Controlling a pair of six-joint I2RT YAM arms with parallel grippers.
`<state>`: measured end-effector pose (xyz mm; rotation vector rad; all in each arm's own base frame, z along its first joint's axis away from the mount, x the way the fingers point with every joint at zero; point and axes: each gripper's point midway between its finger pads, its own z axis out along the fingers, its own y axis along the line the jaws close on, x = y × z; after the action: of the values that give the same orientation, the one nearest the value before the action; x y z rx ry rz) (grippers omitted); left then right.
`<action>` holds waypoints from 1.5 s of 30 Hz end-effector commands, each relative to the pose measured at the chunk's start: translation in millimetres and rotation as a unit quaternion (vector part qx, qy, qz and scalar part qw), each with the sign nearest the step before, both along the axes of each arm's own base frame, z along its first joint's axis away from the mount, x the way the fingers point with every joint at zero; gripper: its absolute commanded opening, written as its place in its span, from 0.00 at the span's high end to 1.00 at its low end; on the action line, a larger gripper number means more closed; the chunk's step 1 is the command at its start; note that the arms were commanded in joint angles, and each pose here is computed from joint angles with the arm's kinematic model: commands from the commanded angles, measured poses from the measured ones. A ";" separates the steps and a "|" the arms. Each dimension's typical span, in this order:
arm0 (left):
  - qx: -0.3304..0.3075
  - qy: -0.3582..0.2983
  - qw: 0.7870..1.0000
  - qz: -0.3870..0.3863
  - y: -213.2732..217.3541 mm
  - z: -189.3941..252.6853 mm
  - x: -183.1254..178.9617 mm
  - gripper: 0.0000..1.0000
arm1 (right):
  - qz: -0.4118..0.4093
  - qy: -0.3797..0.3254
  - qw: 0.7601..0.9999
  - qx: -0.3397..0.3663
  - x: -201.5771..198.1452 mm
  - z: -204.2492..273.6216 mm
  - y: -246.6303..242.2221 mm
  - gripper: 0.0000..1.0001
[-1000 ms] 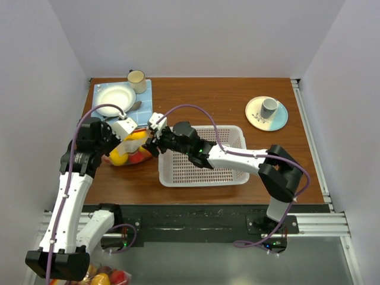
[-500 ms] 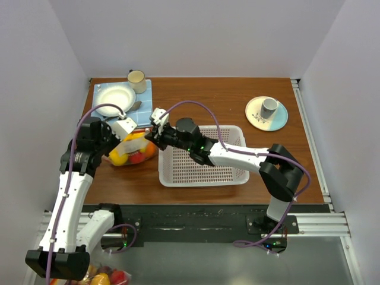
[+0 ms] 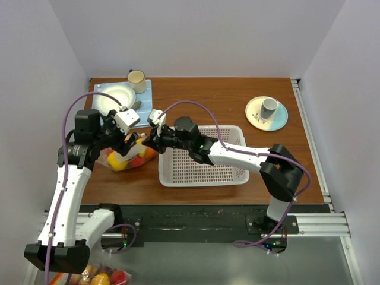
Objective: Open the zip-top bag and remove the fake food
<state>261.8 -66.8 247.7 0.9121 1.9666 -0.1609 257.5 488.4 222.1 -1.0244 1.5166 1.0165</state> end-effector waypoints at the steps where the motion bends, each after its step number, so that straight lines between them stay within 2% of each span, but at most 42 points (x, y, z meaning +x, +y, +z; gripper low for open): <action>1: -0.060 -0.015 0.996 -0.061 -28.1 14.9 -2.3 0.24 | 0.028 -0.016 0.998 0.048 -13.3 58.1 -0.3 0.99; 6: -0.055 0.004 0.995 -0.088 -33.0 9.4 1.6 0.32 | 0.026 -0.012 0.998 0.049 -13.9 57.1 -1.5 0.99; 20: -0.082 -0.012 0.988 -0.133 -48.7 33.0 -0.3 0.42 | 0.022 -0.002 0.999 0.047 -12.2 47.6 -0.3 0.99; 24: -0.084 0.010 0.987 -0.136 -49.8 21.9 2.1 0.50 | 0.021 -0.002 0.999 0.045 -13.2 46.4 -1.7 0.99; 35: -0.082 0.024 0.986 -0.147 -51.1 20.0 1.6 0.50 | 0.015 -0.007 0.999 0.042 -11.9 46.8 -5.7 0.99; 38: -0.092 0.029 0.983 -0.155 -55.1 22.3 3.3 0.60 | 0.014 -0.005 0.999 0.040 -12.4 44.7 -6.8 0.99; 41: -0.101 0.034 0.981 -0.162 -58.5 25.2 3.8 0.79 | 0.011 -0.004 0.999 0.039 -12.5 43.4 -8.3 0.99; 42: -0.102 0.037 0.981 -0.164 -59.0 25.1 3.2 0.90 | 0.010 -0.003 0.999 0.038 -11.9 42.2 -8.3 0.99; 45: -0.102 0.045 0.980 -0.167 -59.4 22.4 1.8 0.98 | 0.004 -0.003 0.999 0.038 -9.2 41.9 -10.4 0.99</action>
<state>266.5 -120.3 256.8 1.0855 1.8687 -0.5579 248.0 484.4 223.3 -1.0316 1.5493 1.0573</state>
